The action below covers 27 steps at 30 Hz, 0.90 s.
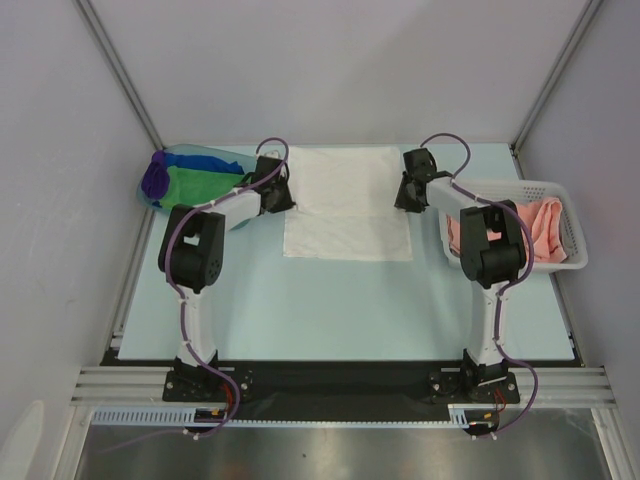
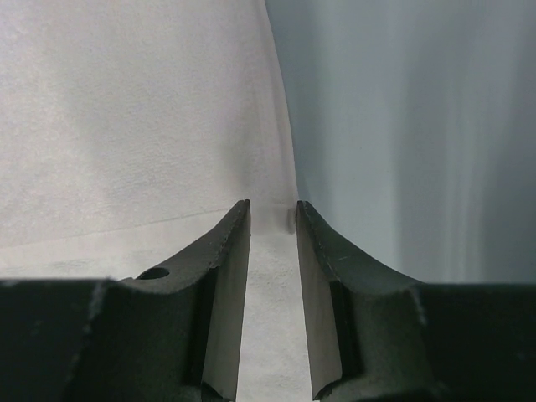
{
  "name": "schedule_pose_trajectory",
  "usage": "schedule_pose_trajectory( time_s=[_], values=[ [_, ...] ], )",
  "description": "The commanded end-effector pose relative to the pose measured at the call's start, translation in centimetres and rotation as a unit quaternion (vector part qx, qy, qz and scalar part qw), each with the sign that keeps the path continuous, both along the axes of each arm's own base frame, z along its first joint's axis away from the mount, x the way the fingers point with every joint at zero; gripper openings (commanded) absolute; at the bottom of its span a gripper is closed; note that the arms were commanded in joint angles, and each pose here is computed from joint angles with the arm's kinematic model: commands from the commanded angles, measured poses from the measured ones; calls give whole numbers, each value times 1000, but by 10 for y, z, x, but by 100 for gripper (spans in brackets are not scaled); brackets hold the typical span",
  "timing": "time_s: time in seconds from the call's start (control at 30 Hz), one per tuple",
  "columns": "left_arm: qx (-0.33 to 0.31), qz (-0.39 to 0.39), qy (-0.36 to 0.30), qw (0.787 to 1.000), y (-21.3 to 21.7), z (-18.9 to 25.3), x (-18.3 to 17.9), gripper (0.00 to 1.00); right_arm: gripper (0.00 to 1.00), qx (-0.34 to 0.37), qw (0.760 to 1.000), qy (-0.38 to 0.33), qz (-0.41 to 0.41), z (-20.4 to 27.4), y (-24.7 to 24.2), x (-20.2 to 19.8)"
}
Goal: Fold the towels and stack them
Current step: Fold the towel
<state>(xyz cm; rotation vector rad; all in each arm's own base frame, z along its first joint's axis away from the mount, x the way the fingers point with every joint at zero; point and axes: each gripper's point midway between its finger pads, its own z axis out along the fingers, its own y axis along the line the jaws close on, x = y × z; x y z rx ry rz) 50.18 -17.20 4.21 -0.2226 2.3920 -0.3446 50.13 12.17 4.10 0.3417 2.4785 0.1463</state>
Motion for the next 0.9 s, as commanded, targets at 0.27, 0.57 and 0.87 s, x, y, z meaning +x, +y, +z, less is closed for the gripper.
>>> schedule_pose_trajectory(
  time_s=[0.27, 0.57, 0.87],
  values=[
    [-8, -6, -31, 999, -2, 21, 16, 4, 29, -19, 1000, -15, -2, 7, 1, 10],
    [-16, -17, -34, 999, -6, 27, 18, 4, 6, -18, 1000, -21, -2, 14, -1, 15],
    [-19, -25, -44, 999, -8, 41, 21, 2, 0, -17, 999, -39, -2, 37, -5, 20]
  ],
)
